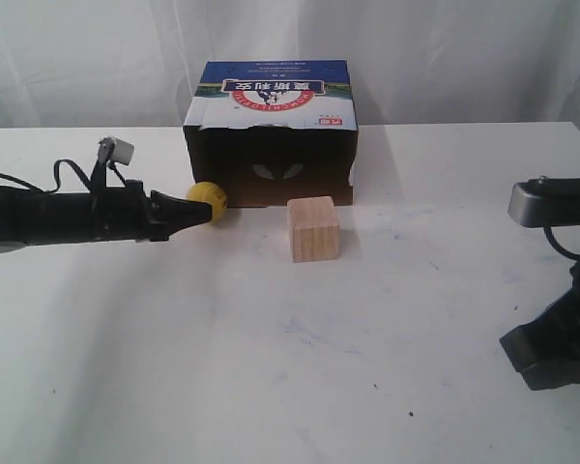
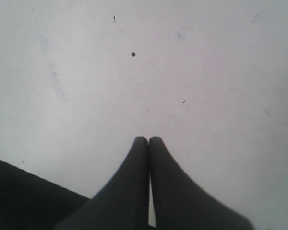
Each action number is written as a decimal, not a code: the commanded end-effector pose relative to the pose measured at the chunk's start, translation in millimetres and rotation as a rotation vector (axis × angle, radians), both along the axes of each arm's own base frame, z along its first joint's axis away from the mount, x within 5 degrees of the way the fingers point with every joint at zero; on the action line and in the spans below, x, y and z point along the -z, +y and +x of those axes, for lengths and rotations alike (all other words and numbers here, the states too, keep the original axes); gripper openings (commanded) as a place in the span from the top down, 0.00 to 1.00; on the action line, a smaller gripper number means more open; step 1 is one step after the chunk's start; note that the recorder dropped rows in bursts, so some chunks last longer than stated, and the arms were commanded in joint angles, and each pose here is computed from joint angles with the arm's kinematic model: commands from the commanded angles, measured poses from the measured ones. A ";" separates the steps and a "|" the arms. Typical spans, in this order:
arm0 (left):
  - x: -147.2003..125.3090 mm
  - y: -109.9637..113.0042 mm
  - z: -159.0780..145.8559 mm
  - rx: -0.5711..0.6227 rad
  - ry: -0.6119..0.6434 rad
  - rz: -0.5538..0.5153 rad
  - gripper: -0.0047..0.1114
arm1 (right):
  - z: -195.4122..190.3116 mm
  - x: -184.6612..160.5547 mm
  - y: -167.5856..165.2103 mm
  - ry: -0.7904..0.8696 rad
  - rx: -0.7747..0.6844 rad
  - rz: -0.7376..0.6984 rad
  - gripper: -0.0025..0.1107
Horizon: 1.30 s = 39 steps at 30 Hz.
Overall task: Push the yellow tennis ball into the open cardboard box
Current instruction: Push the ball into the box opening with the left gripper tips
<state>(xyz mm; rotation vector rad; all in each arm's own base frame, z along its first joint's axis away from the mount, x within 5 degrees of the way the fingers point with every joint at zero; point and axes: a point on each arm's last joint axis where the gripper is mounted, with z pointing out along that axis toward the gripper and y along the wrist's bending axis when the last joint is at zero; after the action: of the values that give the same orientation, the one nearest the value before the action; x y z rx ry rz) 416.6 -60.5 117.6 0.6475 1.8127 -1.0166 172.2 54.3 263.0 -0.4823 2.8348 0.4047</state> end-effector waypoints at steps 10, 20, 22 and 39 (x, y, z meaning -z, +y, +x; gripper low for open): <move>13.7 29.5 -16.0 -0.099 0.020 0.077 0.96 | 2.4 -1.1 -1.1 -0.037 0.024 0.010 0.98; 34.1 32.6 15.6 -0.106 -0.017 0.106 0.96 | 1.6 -0.9 -1.3 -0.029 0.021 0.007 0.98; 34.9 25.6 19.2 -0.090 -0.027 0.106 0.96 | 1.6 -0.8 -1.4 -0.029 0.020 0.006 0.98; 10.9 -31.2 72.1 -0.058 -0.234 0.246 0.96 | 1.6 -0.8 -1.6 -0.030 0.020 0.004 0.98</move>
<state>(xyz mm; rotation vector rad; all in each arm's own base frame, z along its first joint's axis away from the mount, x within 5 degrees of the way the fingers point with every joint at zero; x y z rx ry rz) 478.4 -94.8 99.1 0.7492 1.8316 -0.7768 174.5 54.5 263.5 -0.4712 2.8107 0.3997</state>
